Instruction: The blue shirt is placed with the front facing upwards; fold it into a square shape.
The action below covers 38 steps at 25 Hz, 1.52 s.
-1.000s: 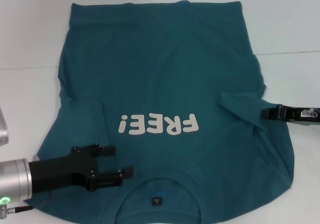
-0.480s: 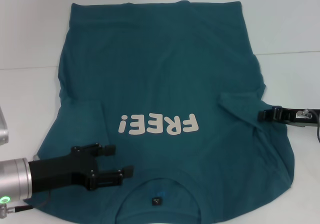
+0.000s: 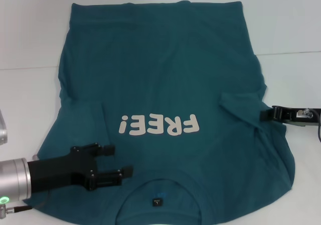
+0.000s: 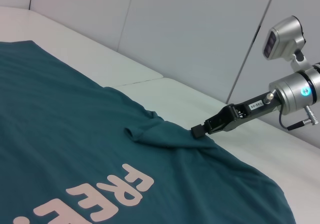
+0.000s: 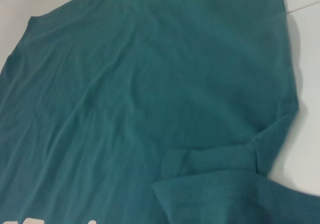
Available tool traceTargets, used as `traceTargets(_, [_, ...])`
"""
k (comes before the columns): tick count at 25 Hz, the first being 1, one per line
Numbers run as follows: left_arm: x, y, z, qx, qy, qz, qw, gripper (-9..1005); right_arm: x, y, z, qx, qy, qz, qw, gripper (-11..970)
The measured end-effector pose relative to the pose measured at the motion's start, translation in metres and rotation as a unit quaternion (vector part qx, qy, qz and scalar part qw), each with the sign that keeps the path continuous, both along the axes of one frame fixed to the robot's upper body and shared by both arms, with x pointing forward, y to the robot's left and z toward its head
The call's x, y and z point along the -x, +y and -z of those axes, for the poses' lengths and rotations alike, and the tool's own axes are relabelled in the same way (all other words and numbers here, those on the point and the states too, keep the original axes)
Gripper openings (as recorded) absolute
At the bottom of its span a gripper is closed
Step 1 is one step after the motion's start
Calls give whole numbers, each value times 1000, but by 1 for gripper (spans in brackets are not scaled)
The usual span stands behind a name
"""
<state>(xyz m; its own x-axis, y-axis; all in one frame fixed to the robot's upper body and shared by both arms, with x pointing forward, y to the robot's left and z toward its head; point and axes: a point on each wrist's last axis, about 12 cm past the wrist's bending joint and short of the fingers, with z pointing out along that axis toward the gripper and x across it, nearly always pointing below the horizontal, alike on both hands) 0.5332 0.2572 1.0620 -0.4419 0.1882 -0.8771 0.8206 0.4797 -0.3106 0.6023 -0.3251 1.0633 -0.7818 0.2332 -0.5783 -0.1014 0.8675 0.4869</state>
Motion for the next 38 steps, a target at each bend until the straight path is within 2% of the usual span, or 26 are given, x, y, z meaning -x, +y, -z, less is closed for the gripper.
traceTargets(11, [0,-1,0,2,1,0,1000,876,12,-4,-21,-17,-17,-41,999,31])
traceTargets(23, [1,-3,0,7,1,1,1000,875,24,-11,-14,-23,-3,-41,999,30])
traceTargets(38, [2,-3,1,8,2,2,1000,874,21,-15,-10,-11,-9,-14,1000,51])
